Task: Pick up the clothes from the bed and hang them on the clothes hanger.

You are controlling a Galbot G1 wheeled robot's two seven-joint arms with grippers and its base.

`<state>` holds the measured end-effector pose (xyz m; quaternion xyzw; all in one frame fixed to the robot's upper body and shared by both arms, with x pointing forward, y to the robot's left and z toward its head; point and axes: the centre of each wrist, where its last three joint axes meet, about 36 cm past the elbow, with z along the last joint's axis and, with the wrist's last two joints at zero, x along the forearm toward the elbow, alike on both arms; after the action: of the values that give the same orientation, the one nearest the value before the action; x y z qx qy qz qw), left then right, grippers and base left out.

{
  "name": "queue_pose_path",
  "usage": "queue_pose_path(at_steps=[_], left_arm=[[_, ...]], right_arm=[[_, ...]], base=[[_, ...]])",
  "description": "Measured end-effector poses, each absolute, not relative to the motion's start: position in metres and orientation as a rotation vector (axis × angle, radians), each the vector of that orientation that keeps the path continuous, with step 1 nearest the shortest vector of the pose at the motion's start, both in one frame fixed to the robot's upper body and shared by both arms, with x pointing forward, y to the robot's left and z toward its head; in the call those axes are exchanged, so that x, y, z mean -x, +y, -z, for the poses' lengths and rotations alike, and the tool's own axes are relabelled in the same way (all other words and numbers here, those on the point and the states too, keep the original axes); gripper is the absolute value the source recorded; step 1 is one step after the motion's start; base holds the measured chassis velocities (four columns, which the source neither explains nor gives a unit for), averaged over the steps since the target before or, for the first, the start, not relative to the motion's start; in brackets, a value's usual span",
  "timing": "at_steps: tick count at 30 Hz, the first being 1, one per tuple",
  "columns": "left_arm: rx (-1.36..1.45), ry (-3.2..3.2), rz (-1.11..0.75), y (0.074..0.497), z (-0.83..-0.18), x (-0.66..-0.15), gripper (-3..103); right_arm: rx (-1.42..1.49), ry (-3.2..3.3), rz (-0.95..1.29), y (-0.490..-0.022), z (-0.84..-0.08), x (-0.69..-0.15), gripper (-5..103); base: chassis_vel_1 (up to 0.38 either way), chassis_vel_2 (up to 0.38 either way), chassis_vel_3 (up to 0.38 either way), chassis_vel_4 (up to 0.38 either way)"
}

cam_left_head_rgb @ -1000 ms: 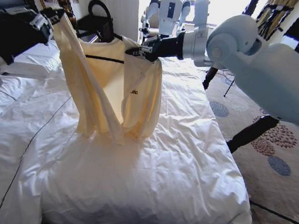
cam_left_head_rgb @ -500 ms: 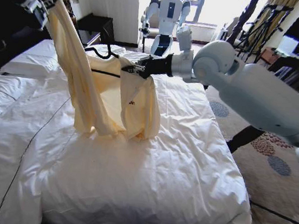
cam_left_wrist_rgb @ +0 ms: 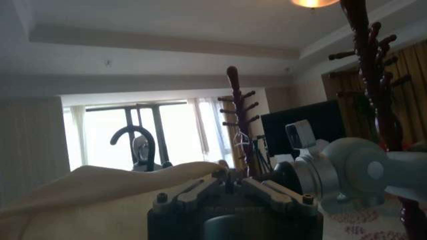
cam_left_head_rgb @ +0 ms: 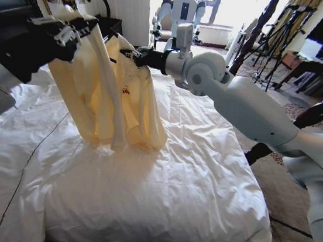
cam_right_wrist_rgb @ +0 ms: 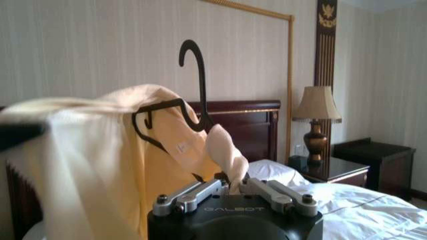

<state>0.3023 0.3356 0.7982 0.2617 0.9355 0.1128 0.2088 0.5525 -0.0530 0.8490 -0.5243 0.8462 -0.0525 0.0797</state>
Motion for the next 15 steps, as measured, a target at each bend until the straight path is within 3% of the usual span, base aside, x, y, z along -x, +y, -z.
queue_pose_path(at_steps=[3, 5, 7, 9, 10, 13, 15], left_arm=[[-0.758, 2.616, -0.327, 0.335, -0.794, -0.301, -1], [-0.766, 2.626, -0.338, 0.334, -0.792, -0.3, 3], [-0.767, 2.646, -0.363, 0.33, -0.789, -0.296, 14], [-0.759, 2.65, -0.366, 0.329, -0.787, -0.296, 14], [-0.744, 2.657, -0.362, 0.328, -0.785, -0.297, 24], [-0.73, 2.666, -0.358, 0.329, -0.783, -0.297, 30], [-0.717, 2.672, -0.351, 0.33, -0.781, -0.298, 41]], right_arm=[[1.561, 2.526, 0.097, -0.049, -0.857, -0.549, 0], [1.562, 2.522, 0.08, -0.048, -0.86, -0.547, 0], [1.568, 2.507, 0.063, -0.048, -0.867, -0.543, 0], [1.57, 2.502, 0.061, -0.048, -0.869, -0.542, 0], [1.566, 2.501, 0.062, -0.05, -0.871, -0.541, 0], [1.558, 2.501, 0.067, -0.054, -0.873, -0.542, 0], [1.546, 2.5, 0.077, -0.061, -0.877, -0.543, 0]], base=[[0.0, 0.0, 0.0, 0.0], [0.0, 0.0, 0.0, 0.0], [0.0, 0.0, 0.0, 0.0], [0.0, 0.0, 0.0, 0.0], [0.0, 0.0, 0.0, 0.0], [0.0, 0.0, 0.0, 0.0], [0.0, 0.0, 0.0, 0.0]])
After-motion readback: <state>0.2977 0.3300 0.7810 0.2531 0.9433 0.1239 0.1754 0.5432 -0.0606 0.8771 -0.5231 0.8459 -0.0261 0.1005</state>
